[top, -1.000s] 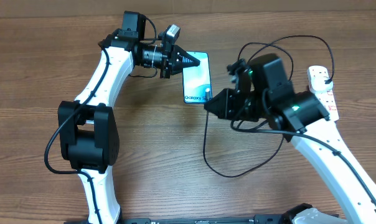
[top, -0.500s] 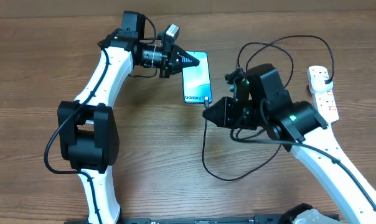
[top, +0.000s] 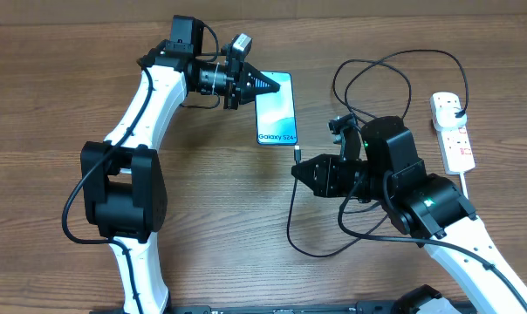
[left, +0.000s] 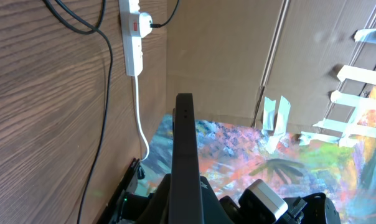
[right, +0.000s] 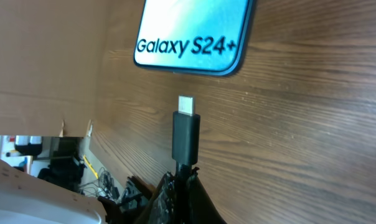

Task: Plug charger to phone and switch on socket
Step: 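Move the held plug up under the phone's bottom port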

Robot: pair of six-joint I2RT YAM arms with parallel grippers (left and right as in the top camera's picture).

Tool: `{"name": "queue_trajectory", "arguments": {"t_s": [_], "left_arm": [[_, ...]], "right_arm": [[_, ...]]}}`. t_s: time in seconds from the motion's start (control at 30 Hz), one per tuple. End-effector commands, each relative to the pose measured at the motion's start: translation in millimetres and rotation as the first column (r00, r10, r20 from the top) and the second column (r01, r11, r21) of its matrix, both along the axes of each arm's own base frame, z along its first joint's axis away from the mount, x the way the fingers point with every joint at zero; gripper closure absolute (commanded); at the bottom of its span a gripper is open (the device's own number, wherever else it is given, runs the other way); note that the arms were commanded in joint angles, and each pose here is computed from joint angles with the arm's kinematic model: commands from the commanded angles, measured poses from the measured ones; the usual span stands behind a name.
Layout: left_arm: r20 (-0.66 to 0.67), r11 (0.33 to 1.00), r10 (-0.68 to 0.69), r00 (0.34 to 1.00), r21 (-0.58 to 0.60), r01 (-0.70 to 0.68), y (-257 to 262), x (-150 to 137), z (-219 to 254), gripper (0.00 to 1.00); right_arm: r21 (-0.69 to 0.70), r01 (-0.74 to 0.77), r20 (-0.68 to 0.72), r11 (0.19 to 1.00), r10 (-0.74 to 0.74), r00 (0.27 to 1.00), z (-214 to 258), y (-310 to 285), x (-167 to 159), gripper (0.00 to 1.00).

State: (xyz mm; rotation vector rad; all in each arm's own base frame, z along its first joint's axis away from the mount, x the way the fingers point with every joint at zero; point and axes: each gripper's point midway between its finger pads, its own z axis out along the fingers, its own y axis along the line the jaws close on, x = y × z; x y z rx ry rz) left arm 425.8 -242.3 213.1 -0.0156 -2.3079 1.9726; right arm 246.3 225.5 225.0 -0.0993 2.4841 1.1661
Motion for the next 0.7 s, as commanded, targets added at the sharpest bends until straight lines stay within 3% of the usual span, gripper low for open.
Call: {"name": "queue_trajectory", "arguments": {"t_s": [0.0, 0.67], "left_arm": [[0.032, 0.998, -0.038, 0.999, -0.055, 0.039, -5, -5, 14, 0.96], [0.035, 0.999, -0.035, 0.999, -0.026, 0.036, -10, -5, 9, 0.96]], "right_arm": [[0.022, -0.019, -0.036, 1.000, 0.020, 0.999, -7, 7, 0, 0.96], [0.051, -0.054, -0.108, 0.997, 0.059, 0.992, -31, 26, 15, 0.96]]}}
